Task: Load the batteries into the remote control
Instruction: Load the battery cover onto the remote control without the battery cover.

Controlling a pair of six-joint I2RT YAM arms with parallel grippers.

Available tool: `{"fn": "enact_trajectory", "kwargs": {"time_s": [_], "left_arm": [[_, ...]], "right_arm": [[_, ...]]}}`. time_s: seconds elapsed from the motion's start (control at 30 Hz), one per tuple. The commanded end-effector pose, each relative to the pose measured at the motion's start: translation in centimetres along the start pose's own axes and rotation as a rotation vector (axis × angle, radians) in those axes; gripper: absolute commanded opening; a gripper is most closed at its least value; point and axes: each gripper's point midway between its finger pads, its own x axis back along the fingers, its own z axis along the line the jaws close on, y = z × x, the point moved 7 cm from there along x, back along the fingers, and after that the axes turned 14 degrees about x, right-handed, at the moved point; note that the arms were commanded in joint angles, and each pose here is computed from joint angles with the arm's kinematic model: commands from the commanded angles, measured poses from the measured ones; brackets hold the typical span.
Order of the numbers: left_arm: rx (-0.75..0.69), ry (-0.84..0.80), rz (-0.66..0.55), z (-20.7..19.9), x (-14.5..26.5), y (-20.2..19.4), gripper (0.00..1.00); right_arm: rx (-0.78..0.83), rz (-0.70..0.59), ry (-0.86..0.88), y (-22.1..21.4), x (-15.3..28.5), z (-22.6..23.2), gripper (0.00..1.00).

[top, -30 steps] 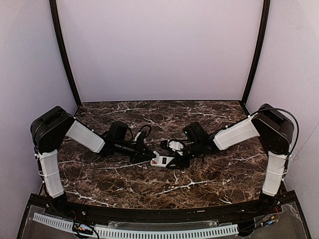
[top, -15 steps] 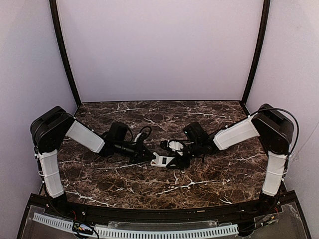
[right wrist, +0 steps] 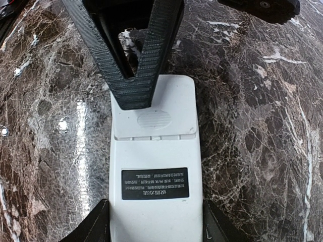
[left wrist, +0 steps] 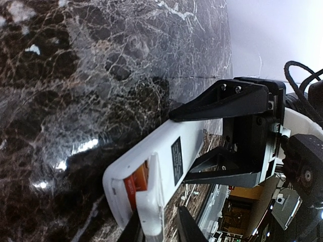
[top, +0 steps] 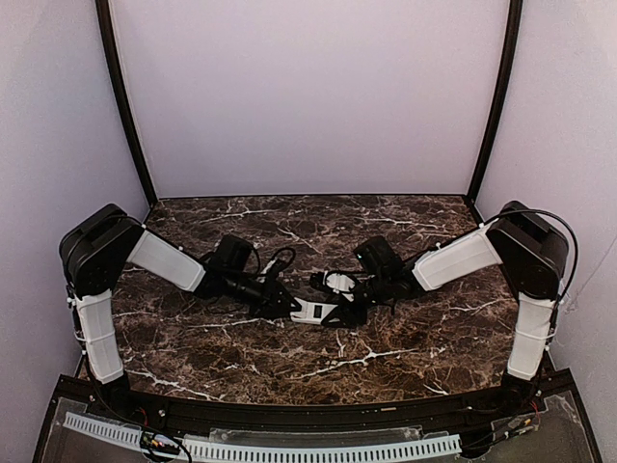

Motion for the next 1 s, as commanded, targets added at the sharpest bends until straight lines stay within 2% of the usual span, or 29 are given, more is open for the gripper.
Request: {"fn": "enact_trajectory", "kwargs": {"time_s": [0.0, 0.3, 0.8, 0.97], "left_arm": [[0.004, 0.102, -0.013, 0.8, 0.3, -0.5, 0.24], [-0.066, 0.192, -0.030, 0.0, 0.6, -0.7, 0.36], [-0.149, 0.344, -0.066, -1.3, 1.3, -1.0, 0.45], [-0.164, 0.370, -0.078, -1.5, 1.5, -0.9, 0.45]], "right_arm": [[-0.041, 0.067, 0.022, -1.9, -1.2, 0.4, 0.43], [-0.042, 0.065, 0.024, -1.9, -1.2, 0.4, 0.43], [-0.042, 0.066, 0.023, -1.8, -1.2, 0.4, 0.43], [-0.043, 0.066, 0.024, -1.9, -1.2, 0.4, 0.43]]}}
